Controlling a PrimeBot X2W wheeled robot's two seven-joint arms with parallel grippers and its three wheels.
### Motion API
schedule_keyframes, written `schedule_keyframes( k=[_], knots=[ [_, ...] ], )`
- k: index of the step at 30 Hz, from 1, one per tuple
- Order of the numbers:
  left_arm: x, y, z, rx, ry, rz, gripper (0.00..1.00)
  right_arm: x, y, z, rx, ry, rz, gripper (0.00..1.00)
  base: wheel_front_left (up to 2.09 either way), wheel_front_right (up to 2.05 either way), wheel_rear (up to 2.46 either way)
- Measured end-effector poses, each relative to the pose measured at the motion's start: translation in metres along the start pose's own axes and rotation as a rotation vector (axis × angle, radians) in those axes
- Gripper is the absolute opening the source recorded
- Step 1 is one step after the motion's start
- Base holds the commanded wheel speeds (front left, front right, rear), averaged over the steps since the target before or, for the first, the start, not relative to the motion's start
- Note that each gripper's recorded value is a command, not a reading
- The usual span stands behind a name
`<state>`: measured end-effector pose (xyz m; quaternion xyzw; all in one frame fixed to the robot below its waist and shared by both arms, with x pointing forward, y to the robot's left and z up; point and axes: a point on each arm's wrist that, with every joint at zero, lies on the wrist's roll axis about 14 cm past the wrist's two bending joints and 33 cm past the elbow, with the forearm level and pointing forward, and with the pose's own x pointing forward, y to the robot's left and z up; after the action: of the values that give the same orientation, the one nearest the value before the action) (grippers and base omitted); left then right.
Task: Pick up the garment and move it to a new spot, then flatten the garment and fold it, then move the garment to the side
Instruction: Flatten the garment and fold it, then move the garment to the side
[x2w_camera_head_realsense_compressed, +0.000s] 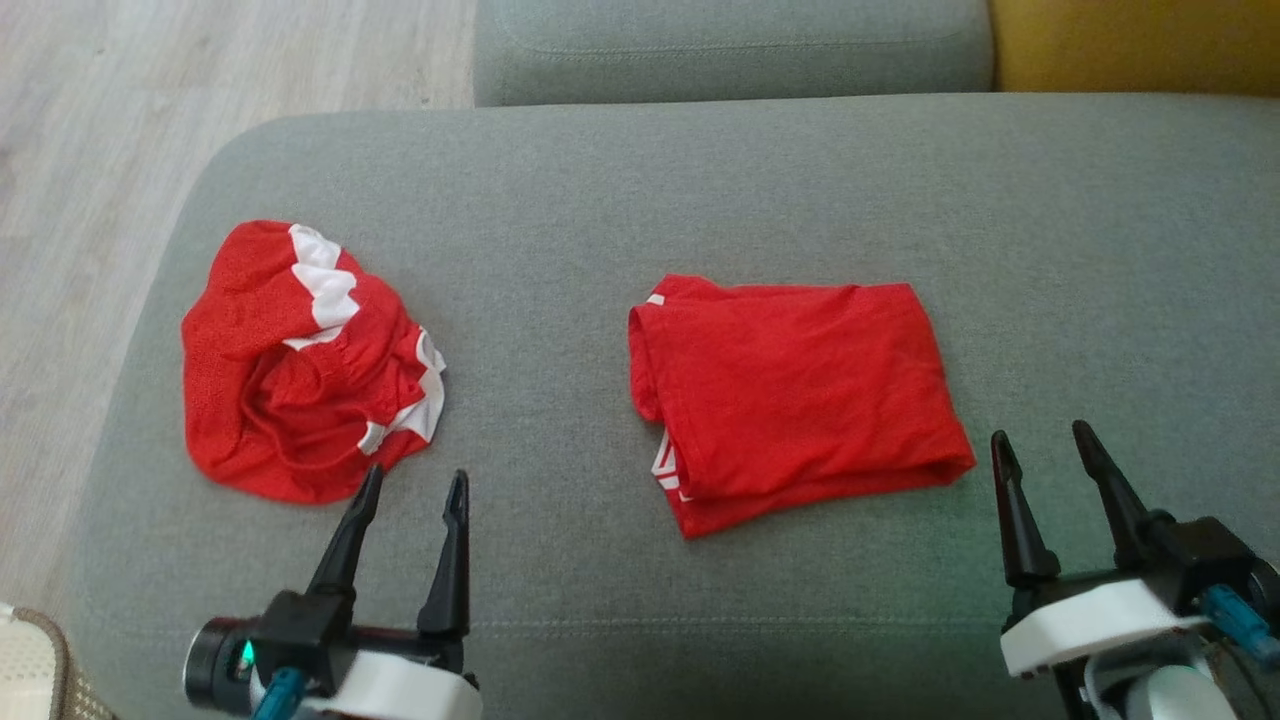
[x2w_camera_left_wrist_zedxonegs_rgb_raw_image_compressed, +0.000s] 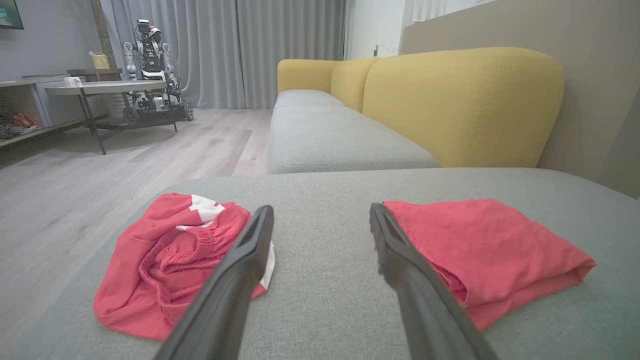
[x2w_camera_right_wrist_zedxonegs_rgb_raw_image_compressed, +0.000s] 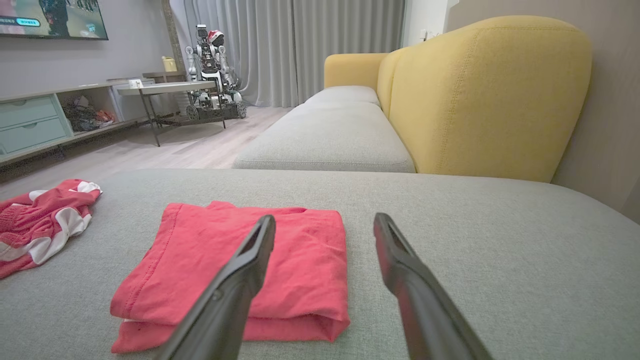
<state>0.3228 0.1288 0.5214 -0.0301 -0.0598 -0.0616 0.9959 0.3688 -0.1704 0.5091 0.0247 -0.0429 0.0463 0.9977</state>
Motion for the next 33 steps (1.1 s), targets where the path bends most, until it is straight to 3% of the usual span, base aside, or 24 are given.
schedule_keyframes(
  k=[22, 33],
  knots=[
    [-0.013, 0.011, -0.017, 0.025, 0.055, 0.044, 1.00, -0.001, 0.013, 0.001, 0.023, -0.004, 0.036, 1.00, 0.00, 0.00, 0.00],
    [-0.021, 0.019, -0.018, 0.024, 0.061, 0.078, 1.00, 0.002, 0.035, -0.028, 0.051, 0.090, 0.095, 1.00, 0.00, 0.00, 0.00]
  ],
)
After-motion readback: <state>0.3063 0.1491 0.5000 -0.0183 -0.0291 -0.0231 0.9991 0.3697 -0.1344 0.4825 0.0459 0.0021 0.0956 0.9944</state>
